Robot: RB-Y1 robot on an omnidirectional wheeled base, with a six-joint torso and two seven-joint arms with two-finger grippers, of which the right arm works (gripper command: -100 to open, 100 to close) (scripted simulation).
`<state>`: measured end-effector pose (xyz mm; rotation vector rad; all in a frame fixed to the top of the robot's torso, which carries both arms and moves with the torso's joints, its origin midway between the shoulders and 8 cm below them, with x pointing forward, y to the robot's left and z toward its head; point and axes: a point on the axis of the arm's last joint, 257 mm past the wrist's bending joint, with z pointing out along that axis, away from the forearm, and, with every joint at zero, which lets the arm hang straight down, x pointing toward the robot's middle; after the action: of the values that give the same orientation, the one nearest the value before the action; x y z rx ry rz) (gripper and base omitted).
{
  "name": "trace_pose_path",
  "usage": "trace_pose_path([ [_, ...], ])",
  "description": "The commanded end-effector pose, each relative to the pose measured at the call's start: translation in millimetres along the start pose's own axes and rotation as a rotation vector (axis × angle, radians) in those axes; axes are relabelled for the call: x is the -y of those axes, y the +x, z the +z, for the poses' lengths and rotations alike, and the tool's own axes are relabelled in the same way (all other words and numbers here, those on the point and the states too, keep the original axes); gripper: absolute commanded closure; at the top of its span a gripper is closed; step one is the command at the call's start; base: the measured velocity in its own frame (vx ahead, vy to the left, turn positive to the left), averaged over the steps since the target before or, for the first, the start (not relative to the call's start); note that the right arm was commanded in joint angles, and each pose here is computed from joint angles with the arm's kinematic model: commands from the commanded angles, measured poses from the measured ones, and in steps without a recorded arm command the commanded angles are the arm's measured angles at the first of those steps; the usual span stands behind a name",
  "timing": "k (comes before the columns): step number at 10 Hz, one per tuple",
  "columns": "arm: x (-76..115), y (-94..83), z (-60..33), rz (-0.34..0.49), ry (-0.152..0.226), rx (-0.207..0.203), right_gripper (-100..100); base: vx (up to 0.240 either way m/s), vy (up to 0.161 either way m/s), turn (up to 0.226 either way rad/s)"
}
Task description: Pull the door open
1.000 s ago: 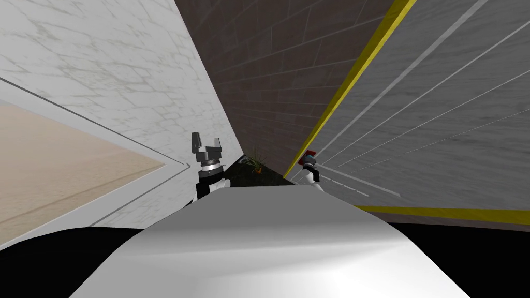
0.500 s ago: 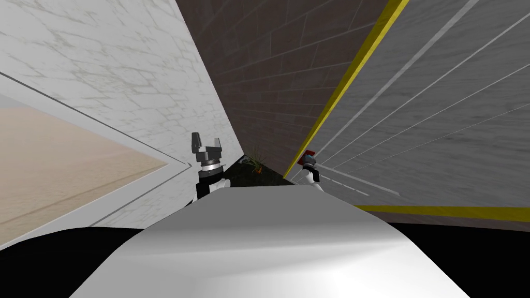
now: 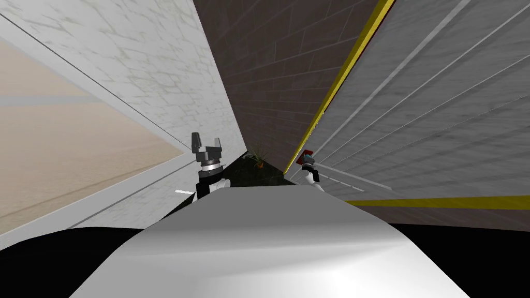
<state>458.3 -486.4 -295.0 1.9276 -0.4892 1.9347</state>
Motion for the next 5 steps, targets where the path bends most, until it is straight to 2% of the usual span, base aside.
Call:
trace_pose_path([
  [1,11.6,-0.5,-3.1,0.009,0.039,0.004,100,-0.301,-0.009,0.145],
  [3,19.9,-0.8,-5.8,0.012,0.069,0.006,100,-0.268,-0.028,0.118],
  [4,14.9,-3.6,-6.0,0.008,0.057,0.009,100,-0.118,-0.005,0.034],
  [5,19.9,-5.5,-9.1,0.009,0.077,0.014,100,-0.163,-0.012,0.119],
])
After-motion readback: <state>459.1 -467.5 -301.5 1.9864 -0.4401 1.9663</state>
